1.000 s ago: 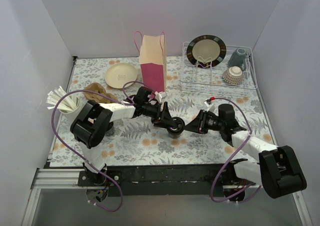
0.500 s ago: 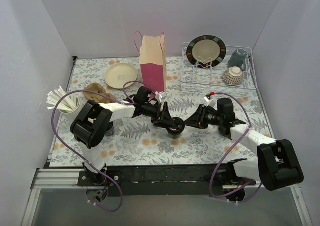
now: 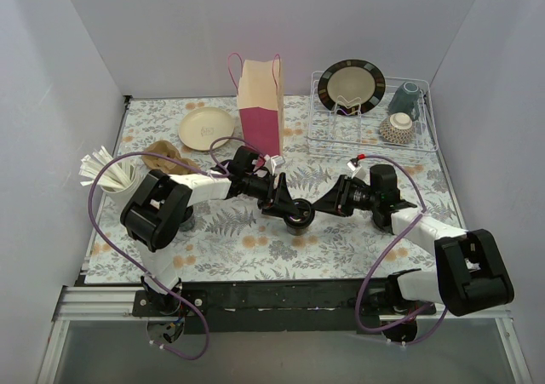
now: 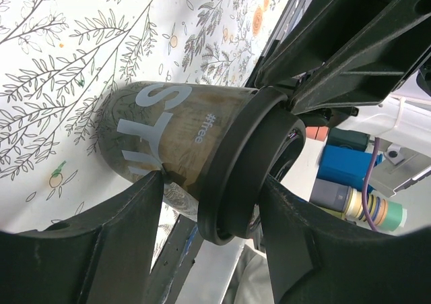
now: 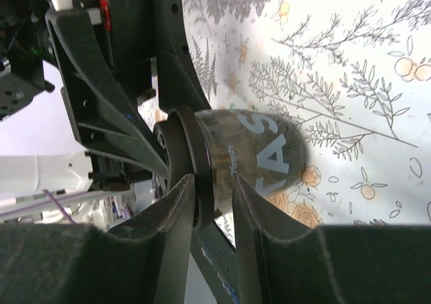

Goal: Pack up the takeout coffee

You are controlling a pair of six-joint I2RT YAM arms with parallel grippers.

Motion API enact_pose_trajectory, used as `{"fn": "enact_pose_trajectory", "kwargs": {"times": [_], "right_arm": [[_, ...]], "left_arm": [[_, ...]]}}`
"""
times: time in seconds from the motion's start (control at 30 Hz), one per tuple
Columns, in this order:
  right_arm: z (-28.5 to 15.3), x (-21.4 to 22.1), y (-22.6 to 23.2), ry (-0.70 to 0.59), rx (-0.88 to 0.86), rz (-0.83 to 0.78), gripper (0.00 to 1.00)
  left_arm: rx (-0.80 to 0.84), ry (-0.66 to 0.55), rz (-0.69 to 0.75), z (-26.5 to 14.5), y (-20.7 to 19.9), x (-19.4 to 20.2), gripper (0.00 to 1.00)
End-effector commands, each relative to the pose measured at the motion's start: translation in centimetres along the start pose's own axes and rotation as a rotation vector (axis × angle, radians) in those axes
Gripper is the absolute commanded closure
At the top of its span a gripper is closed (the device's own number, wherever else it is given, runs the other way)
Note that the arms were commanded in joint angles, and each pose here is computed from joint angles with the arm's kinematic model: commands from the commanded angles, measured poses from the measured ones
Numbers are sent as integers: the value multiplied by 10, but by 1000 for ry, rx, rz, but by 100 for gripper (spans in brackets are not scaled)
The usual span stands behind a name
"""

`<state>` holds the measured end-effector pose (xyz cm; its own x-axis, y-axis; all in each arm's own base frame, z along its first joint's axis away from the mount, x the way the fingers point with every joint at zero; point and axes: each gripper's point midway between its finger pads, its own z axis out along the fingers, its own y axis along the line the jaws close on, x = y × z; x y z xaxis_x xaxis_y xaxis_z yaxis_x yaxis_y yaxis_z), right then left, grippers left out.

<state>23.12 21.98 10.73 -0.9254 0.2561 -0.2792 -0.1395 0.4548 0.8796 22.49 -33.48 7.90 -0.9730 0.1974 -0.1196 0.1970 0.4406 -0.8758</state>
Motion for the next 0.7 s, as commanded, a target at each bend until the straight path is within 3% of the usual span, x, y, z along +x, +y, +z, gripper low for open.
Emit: {"fn": "enact_pose_trajectory", "kwargs": {"times": [0.0, 0.17, 0.67], "right_arm": [[0, -15, 6, -90, 8, -10, 64], [-3, -25, 12, -150, 7, -23, 66], [8, 8, 3, -55, -34, -4, 66]], "left_arm": [[-430, 53, -127, 6, 119, 47, 47], [-429, 54, -120, 6, 118, 46, 47], [-426, 60, -129, 9, 120, 45, 48]]}}
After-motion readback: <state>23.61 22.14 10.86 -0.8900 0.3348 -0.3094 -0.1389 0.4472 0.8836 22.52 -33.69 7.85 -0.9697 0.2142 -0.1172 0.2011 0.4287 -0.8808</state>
